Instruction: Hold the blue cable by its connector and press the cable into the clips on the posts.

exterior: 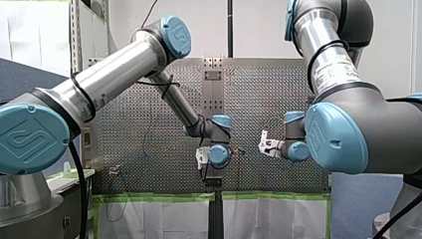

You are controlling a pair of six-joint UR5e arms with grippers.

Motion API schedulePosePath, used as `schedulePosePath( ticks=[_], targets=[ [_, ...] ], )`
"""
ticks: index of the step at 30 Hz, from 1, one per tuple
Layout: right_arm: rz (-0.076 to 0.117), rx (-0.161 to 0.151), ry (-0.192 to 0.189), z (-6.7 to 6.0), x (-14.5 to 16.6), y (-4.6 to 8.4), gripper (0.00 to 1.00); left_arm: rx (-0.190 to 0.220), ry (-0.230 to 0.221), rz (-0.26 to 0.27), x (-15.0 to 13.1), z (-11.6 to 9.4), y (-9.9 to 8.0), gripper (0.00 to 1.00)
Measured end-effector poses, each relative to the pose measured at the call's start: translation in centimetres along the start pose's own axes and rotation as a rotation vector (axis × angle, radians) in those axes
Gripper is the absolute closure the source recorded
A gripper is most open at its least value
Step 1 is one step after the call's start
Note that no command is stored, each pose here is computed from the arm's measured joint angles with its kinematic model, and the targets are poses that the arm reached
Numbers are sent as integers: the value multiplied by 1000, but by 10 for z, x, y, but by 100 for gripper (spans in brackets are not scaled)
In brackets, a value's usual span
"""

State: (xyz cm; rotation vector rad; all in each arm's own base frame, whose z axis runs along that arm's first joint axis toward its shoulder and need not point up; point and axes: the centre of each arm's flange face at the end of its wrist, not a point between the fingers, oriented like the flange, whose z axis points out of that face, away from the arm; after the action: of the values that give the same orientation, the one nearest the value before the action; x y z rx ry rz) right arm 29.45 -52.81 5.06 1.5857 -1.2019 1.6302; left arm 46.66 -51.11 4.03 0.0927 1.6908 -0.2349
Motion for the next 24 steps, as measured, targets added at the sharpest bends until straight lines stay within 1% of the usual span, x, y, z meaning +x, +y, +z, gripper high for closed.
schedulePosePath(
  ticks=[3, 8, 11, 15, 24],
  targets=[
    [4, -5, -1, 0, 0, 3, 100, -6, 20, 11, 10, 7, 0, 100],
    [8, -16, -2, 2, 0, 11, 100, 7, 10, 5, 6, 17, -11, 100],
    [10, -23, -11, 4, -5, 16, 100, 17, 7, 2, 2, 19, -16, 100],
    [10, -28, -15, 6, -7, 20, 100, 22, 6, 0, 1, 21, -16, 100],
    [17, -41, -2, 13, 0, 30, 100, 34, 7, -1, 1, 22, -17, 100]
  ],
)
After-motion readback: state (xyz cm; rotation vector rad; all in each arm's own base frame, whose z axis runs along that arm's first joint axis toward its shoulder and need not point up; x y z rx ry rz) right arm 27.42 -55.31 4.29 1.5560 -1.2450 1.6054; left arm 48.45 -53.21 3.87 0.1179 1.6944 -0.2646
